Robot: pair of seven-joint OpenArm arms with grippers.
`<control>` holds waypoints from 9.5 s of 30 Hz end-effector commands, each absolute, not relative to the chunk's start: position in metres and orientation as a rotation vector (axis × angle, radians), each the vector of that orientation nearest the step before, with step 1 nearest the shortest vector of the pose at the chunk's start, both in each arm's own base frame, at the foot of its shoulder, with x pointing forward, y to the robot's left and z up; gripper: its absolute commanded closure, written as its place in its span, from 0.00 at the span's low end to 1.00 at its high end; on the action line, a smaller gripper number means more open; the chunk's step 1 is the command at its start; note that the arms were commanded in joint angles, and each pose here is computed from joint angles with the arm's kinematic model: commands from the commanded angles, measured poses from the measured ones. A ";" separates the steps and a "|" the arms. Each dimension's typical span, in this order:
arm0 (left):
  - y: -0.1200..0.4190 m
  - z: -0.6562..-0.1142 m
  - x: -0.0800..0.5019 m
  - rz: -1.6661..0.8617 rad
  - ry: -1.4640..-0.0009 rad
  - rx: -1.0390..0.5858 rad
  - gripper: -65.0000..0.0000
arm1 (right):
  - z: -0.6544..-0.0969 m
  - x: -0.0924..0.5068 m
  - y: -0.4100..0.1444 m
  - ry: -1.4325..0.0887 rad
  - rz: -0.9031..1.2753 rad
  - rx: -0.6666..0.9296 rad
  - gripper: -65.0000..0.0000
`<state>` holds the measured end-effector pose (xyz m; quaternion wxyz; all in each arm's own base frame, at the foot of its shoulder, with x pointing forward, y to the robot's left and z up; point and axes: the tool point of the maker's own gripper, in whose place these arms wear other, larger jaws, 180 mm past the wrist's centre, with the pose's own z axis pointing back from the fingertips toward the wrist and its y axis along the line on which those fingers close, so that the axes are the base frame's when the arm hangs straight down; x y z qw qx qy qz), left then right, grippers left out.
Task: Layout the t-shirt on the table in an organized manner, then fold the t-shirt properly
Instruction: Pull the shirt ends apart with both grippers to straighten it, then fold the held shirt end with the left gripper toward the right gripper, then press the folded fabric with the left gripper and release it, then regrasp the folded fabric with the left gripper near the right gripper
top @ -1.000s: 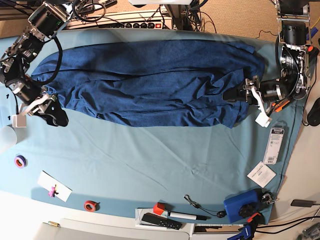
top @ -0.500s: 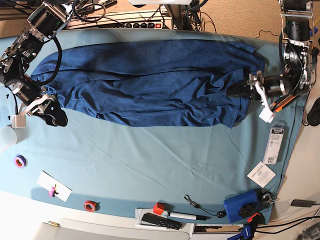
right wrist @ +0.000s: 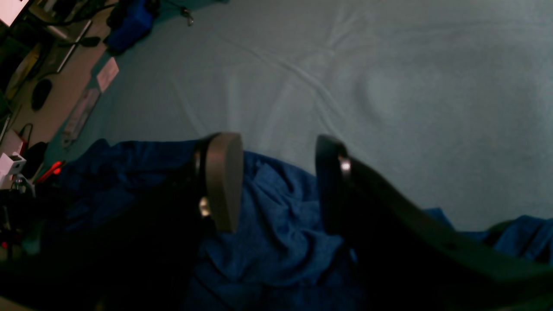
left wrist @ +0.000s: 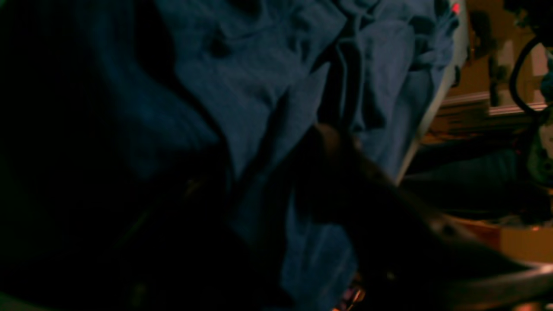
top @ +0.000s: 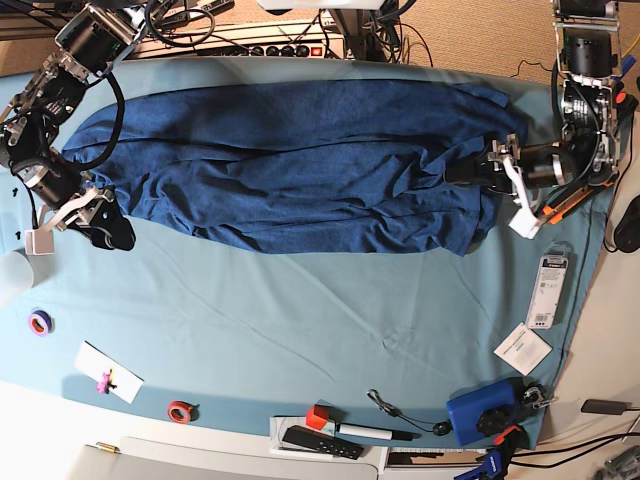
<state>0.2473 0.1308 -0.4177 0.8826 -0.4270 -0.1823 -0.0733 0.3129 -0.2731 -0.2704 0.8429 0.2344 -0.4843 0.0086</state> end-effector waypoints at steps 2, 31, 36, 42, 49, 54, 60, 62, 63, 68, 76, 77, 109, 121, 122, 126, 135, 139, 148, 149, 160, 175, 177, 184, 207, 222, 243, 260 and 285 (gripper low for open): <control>0.134 -0.453 0.207 -0.176 -0.167 -0.788 0.94 | -0.250 0.320 -0.277 -1.088 0.038 0.486 0.57; -0.067 -0.308 0.263 -0.582 -0.551 -1.331 1.00 | -0.268 0.301 -0.377 -0.983 -0.146 0.045 0.57; -0.109 -0.315 0.258 -0.730 -0.557 -1.240 1.00 | -0.267 0.298 -0.381 -0.986 -0.158 0.041 0.57; -0.142 -0.331 0.252 -0.801 -0.560 -1.120 1.00 | -0.267 0.298 -0.381 -0.985 -0.158 0.041 0.57; -0.164 -0.332 0.247 -0.856 -0.586 -1.075 0.59 | -0.267 0.298 -0.381 -0.986 -0.158 0.042 0.57; -0.182 -0.333 0.240 -0.934 -0.596 -1.028 0.58 | -0.267 0.299 -0.380 -0.988 -0.158 0.045 0.57; -0.205 -0.332 0.229 -1.103 -0.601 -0.945 0.58 | -0.267 0.299 -0.379 -0.991 -0.159 0.050 0.57; -0.210 -0.334 0.226 -1.200 -0.603 -0.884 0.58 | -0.268 0.299 -0.378 -0.989 -0.159 0.052 0.57; -0.212 -0.335 0.225 -1.248 -0.605 -0.850 0.58 | -0.268 0.299 -0.378 -0.990 -0.159 0.053 0.57; -0.221 -0.331 0.226 -1.437 -0.635 -0.738 0.58 | -0.268 0.299 -0.378 -0.990 -0.159 0.053 0.57; -0.237 -0.299 0.243 -1.547 -0.747 -0.712 0.58 | -0.268 0.299 -0.378 -0.989 -0.160 0.053 0.57; -0.237 -0.296 0.251 -1.525 -0.761 -0.696 0.58 | -0.268 0.299 -0.378 -0.989 -0.159 0.052 0.57; -0.116 -0.333 0.300 -1.196 -0.638 -0.743 1.00 | -0.268 0.299 -0.378 -0.991 -0.159 0.053 0.57; -0.115 -0.337 0.299 -1.210 -0.617 -0.720 1.00 | -0.268 0.299 -0.378 -0.992 -0.159 0.054 0.57; -0.114 -0.338 0.299 -1.211 -0.612 -0.715 1.00 | -0.268 0.299 -0.378 -0.992 -0.159 0.053 0.57; -0.112 -0.355 0.287 -1.259 -0.566 -0.666 1.00 | -0.268 0.299 -0.378 -0.993 -0.159 0.053 0.57; -0.161 -0.350 0.259 -1.420 -0.673 -0.713 1.00 | -0.267 0.300 -0.377 -0.997 -0.158 0.059 0.57; -0.177 -0.338 0.282 -1.365 -0.805 -0.631 1.00 | -0.267 0.300 -0.377 -0.997 -0.158 0.059 0.57; -0.164 -0.318 0.353 -1.039 -1.031 -0.338 1.00 | -0.267 0.300 -0.377 -0.997 -0.158 0.059 0.57; -0.160 -0.321 0.355 -1.025 -1.013 -0.325 1.00 | -0.267 0.300 -0.377 -0.997 -0.158 0.059 0.57; -0.134 -0.294 0.284 -1.094 -0.521 -0.980 1.00 | -0.267 0.300 -0.378 -0.997 -0.158 0.058 0.57; -0.074 -0.354 0.234 -0.959 -0.309 -1.032 0.80 | -0.265 0.301 -0.378 -1.007 -0.158 0.058 0.57; -0.074 -0.355 0.233 -0.958 -0.306 -1.033 0.77 | -0.266 0.301 -0.378 -1.006 -0.158 0.058 0.57; -0.078 -0.350 0.232 -0.953 -0.313 -1.064 0.71 | -0.266 0.301 -0.378 -1.006 -0.158 0.058 0.57; -0.109 -0.359 0.234 -1.026 -0.332 -0.948 0.63 | -0.266 0.301 -0.378 -1.006 -0.158 0.056 0.57; -0.120 -0.338 0.226 -0.998 -0.338 -1.093 0.60 | -0.266 0.301 -0.378 -1.007 -0.158 0.056 0.57; -0.121 -0.338 0.230 -0.970 -0.352 -1.085 1.00 | -0.266 0.301 -0.378 -1.007 -0.158 0.056 0.57; -0.156 -0.309 0.202 -0.974 -0.343 -1.293 1.00 | -0.266 0.301 -0.378 -1.007 -0.158 0.055 0.57; -0.196 -0.324 0.215 -1.243 -0.460 -0.944 0.41 | -0.256 0.300 -0.387 -1.030 -0.161 0.033 0.57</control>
